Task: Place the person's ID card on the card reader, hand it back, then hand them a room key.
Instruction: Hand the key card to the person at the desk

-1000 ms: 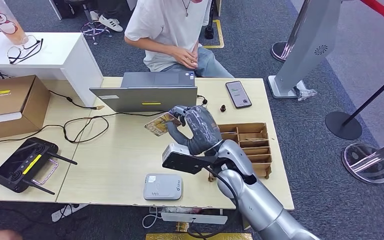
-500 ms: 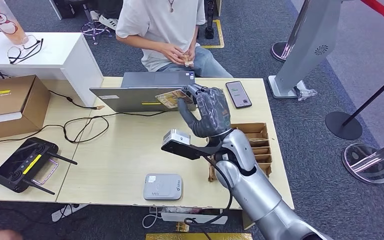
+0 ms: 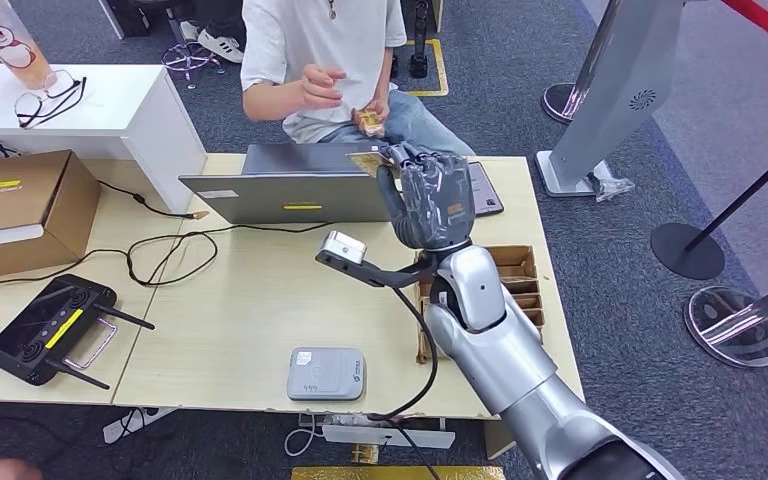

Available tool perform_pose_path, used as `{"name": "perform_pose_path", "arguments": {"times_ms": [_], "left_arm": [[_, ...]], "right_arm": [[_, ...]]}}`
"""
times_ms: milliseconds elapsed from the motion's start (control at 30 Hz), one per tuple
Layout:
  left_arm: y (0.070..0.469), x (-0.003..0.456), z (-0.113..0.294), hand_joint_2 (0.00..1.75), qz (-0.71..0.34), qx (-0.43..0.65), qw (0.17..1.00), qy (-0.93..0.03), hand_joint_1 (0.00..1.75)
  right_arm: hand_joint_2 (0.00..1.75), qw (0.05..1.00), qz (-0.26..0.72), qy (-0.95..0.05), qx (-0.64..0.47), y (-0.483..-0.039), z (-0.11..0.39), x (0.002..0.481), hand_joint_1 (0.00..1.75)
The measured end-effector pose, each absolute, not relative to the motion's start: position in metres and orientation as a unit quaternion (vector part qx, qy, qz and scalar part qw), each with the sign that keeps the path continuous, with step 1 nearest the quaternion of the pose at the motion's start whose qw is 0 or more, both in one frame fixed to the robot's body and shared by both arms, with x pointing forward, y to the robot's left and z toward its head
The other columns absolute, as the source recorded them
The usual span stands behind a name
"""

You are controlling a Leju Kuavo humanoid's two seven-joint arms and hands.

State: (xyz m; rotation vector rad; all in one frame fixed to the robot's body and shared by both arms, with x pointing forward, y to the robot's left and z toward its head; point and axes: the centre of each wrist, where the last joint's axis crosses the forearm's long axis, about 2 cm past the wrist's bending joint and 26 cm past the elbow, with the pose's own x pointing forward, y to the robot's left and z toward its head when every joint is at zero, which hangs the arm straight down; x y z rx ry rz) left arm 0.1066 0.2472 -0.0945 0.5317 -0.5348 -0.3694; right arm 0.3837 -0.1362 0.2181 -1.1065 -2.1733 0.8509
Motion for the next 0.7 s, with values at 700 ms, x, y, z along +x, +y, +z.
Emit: {"name": "perform_pose_path", "arguments": {"times_ms": [700], "left_arm": [[0.2467,0.1091,-0.0939,0.0,-0.185,0.256,0.913,-0.259,0.0]], "right_arm": [[1.75,0.285,0.335,-0.779,-0.447,-0.1322,0.2086,0.3926,1.75]]}}
